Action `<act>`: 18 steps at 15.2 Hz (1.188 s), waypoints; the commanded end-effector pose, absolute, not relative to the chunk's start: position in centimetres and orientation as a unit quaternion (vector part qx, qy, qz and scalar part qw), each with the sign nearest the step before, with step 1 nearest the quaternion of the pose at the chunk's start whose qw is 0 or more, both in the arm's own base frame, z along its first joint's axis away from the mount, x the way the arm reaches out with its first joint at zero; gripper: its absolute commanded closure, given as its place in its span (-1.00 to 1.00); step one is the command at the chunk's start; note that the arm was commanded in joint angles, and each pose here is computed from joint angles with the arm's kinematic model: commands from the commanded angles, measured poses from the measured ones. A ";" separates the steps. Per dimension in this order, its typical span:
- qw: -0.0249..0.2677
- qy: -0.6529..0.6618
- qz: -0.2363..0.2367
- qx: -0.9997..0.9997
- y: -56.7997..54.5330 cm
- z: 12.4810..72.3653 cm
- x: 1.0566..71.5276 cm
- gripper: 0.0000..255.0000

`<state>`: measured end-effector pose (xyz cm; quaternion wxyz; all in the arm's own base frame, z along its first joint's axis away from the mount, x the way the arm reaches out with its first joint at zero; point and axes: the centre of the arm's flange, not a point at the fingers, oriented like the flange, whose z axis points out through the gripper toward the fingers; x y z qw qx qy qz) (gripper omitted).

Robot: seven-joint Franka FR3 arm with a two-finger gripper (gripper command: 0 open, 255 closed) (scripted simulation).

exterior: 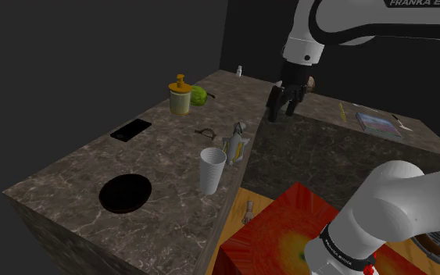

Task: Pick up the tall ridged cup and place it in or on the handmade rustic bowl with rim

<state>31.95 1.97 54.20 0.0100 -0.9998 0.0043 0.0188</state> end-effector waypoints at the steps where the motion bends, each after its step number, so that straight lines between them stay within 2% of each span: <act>1: 0.010 0.004 0.019 -1.000 2.0 54.2 32.0 -1.00; 18: -0.034 0.044 -0.014 -0.998 21.4 43.2 38.4 -1.00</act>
